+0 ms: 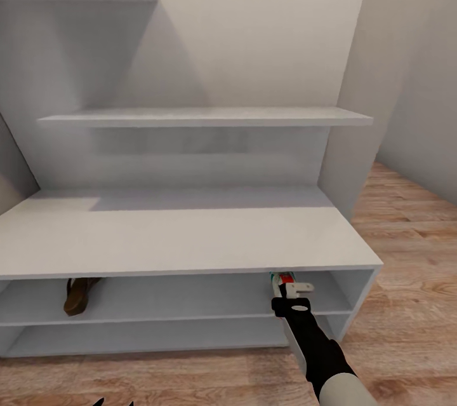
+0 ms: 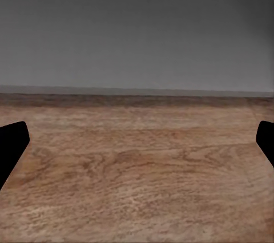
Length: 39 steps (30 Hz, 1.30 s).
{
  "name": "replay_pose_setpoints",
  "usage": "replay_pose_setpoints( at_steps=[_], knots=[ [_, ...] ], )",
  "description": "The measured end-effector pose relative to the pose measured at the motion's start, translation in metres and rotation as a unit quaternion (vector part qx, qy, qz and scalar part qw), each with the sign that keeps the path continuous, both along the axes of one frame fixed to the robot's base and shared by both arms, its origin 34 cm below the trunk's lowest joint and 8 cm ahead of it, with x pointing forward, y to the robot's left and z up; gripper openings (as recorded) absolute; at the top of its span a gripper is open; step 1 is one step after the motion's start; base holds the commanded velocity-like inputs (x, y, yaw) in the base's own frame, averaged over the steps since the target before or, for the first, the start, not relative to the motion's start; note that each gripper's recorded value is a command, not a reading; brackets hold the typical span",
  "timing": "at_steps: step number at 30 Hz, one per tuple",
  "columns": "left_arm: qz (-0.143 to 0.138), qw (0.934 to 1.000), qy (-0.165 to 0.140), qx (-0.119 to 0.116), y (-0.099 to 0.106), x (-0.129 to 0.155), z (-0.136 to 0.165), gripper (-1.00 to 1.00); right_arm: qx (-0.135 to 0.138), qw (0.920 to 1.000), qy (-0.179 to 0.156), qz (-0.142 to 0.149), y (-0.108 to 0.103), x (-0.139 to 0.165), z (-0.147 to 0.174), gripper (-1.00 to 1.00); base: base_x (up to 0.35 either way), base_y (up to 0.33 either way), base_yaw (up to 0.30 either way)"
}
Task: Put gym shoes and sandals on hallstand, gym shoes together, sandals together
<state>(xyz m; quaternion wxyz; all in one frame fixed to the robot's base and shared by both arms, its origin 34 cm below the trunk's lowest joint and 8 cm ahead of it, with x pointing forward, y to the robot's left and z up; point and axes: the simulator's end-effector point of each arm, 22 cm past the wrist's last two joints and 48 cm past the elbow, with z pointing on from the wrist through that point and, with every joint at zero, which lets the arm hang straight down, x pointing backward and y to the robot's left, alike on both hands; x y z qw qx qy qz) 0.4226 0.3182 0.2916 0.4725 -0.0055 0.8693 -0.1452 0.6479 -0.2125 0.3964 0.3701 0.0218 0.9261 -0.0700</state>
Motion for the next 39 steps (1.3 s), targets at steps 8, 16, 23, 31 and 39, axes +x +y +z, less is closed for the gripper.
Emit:
replay_pose_setpoints(
  at_steps=[8, 16, 23, 31, 39],
  knots=[
    [0.000, 1.0000, 0.001, 0.000, -0.0001, -0.0001, -0.0002, 1.00, 0.000, 1.0000, 0.000, 0.000, 0.0000, 0.0000, 0.0000, -1.00, 0.008, 0.000, 0.000],
    [0.000, 1.0000, 0.000, 0.000, 0.0001, 0.0000, 0.0000, 1.00, 0.000, 1.0000, 0.000, 0.000, 0.0000, 0.0000, 0.0000, -1.00, 0.054, 0.000, 0.000],
    [0.000, 1.0000, 0.000, 0.000, 0.0000, -0.0001, -0.0002, 1.00, 0.000, 1.0000, -0.001, 0.000, -0.0001, 0.0004, 0.0005, -1.00, 0.008, 0.000, 0.000],
    [0.000, 1.0000, 0.000, 0.000, 0.0002, 0.0000, 0.0000, 1.00, 0.000, 1.0000, -0.001, 0.000, -0.0001, 0.0007, 0.0011, -1.00, 0.015, 0.000, 0.000],
    [0.000, 1.0000, 0.000, 0.000, 0.0001, 0.0001, 0.0000, 1.00, 0.000, 1.0000, -0.002, 0.000, -0.0001, 0.0010, 0.0014, -1.00, 0.059, 0.000, 0.000]
  ],
)
